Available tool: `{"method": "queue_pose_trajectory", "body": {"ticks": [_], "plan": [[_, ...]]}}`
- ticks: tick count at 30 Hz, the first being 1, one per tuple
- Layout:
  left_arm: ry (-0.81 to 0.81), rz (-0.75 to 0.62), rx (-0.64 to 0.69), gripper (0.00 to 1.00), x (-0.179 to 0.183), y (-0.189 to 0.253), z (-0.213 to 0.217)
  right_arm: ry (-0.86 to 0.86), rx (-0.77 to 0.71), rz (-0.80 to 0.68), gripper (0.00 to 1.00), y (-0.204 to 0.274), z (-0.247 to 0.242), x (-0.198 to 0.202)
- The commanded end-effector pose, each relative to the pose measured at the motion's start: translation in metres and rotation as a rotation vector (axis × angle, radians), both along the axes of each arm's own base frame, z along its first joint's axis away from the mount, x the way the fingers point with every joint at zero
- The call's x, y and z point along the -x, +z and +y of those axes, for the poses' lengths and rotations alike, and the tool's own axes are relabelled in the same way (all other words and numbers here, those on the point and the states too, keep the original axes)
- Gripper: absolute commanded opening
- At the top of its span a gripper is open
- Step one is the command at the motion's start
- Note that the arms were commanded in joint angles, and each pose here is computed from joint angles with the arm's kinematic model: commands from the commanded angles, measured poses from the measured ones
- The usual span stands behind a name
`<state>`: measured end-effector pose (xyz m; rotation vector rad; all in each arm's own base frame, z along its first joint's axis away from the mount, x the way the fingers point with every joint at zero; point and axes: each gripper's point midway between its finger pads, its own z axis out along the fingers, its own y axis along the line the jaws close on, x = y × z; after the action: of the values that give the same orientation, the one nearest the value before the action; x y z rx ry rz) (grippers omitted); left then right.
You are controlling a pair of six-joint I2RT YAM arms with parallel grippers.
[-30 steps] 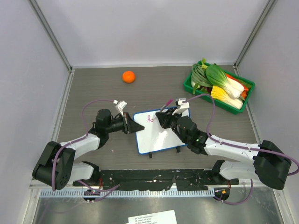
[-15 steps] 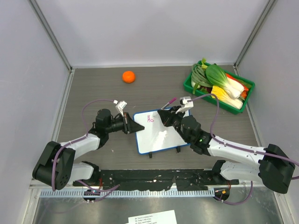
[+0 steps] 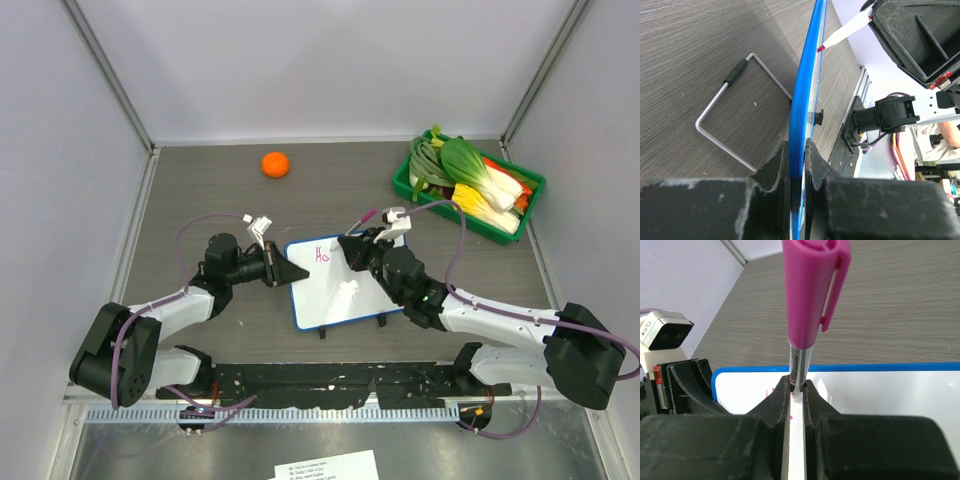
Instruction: Write a sentence on the whiteboard
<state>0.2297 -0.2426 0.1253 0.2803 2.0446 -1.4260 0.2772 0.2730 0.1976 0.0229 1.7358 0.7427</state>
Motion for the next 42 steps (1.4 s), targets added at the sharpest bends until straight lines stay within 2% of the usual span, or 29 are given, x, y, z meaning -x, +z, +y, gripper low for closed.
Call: {"method": "queue_pose_trajectory", "body": {"ticks": [1,33,42], "plan": [[0.086,0.009,-0.181,0.0,-0.008,-0.049,0.021,-0.024,-0.025,0.001,0.01,-0.001,-0.003,-0.003],[0.089,0.007,-0.182,0.0,-0.009,-0.048,0.021,0.071,-0.02,0.072,0.01,-0.026,-0.005,0.023],[0.093,0.009,-0.184,0.0,-0.01,-0.049,0.021,0.085,-0.097,-0.003,0.01,0.013,-0.004,0.023]]}}
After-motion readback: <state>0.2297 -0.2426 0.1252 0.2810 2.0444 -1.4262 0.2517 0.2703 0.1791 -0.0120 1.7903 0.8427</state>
